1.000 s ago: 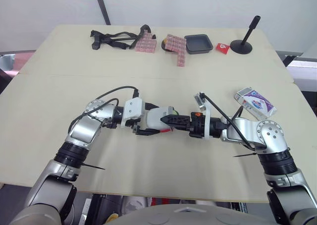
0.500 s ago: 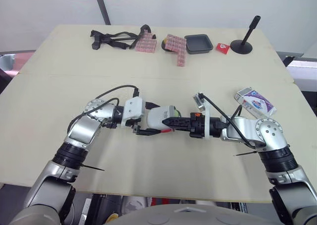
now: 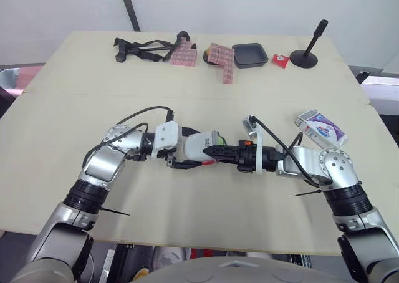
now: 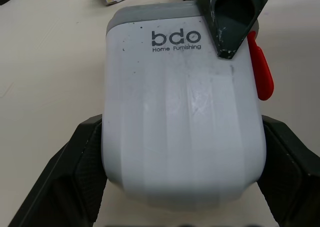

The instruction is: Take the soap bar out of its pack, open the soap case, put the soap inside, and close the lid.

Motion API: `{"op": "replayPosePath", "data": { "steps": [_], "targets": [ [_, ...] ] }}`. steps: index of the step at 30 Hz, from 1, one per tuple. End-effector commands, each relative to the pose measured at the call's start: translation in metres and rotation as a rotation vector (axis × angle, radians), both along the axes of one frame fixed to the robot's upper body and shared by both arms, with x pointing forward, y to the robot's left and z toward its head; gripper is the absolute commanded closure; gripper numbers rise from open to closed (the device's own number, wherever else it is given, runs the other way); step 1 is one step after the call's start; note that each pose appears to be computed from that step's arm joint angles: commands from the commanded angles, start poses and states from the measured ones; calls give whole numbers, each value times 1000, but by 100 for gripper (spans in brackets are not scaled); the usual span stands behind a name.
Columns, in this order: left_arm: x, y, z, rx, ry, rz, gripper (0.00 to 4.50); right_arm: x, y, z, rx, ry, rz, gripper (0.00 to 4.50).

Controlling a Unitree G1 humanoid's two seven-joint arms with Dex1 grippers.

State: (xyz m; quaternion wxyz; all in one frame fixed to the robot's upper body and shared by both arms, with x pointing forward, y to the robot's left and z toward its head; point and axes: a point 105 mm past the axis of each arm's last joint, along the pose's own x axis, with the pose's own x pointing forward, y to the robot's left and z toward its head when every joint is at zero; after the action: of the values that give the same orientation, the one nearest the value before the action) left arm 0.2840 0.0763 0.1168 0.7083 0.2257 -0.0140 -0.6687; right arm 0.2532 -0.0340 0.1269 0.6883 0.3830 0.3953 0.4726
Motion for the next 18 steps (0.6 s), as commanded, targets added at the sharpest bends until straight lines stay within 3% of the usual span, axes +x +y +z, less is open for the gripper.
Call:
{"op": "replayPosePath", "data": {
  "steps": [1, 11, 18],
  "targets": [
    [0, 0, 4, 3, -8, -8, 1, 4, 1, 18, 47, -45, -11, 236],
    [12, 23, 2, 58, -33, 58, 1, 17, -19, 28, -16, -126, -66, 236],
    [30, 44, 1, 78, -39, 158, 1, 22, -43, 36, -200, -272, -20, 236]
  ]
}}
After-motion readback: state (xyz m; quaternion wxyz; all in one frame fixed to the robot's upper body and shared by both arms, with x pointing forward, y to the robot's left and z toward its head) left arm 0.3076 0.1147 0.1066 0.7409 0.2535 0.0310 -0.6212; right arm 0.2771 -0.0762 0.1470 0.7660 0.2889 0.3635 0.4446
